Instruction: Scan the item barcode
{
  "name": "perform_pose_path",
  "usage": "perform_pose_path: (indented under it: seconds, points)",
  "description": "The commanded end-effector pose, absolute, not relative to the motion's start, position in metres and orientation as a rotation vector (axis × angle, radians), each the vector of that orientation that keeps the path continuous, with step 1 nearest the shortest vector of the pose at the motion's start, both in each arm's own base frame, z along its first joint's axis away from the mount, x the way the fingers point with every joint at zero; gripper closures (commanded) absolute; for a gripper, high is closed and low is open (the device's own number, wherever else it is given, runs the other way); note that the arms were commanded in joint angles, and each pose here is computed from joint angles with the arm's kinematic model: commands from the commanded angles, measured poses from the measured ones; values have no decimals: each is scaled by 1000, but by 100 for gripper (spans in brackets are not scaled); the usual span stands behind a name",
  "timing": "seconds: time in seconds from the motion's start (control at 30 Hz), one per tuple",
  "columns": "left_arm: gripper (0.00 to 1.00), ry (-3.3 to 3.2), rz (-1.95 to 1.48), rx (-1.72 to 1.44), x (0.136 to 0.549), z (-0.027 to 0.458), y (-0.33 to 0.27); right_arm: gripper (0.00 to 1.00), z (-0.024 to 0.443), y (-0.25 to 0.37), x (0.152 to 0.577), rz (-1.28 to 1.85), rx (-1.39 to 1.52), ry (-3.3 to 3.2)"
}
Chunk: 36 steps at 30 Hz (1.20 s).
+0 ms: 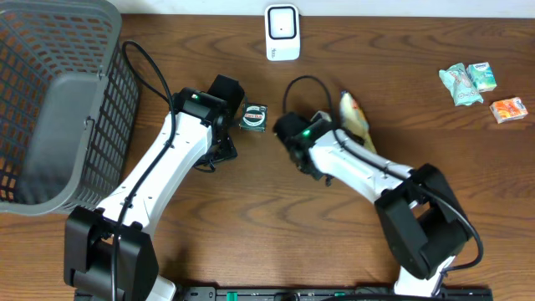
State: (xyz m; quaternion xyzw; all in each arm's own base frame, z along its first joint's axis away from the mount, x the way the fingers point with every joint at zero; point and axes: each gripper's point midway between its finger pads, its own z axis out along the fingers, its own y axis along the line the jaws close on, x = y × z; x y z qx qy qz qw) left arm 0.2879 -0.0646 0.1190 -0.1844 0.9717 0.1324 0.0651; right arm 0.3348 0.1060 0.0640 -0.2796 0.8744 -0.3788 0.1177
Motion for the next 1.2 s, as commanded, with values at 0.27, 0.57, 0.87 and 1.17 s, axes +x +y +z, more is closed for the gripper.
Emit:
perform_pose_path:
  seconds: [0.27, 0.57, 0.87, 1.17]
  points:
    - [2, 2922, 425, -570, 286, 120, -60, 2, 80, 171, 335, -558, -693, 2788]
    - [2, 2922, 425, -570, 286, 120, -60, 1, 72, 122, 353, -337, -514, 2977]
    - [2, 2922, 425, -570, 286, 120, -60, 1, 34, 117, 355, 181, -349, 3046]
    - [2, 2922, 425, -570, 286, 120, -60, 19, -1, 119, 339, 190, -370, 3044]
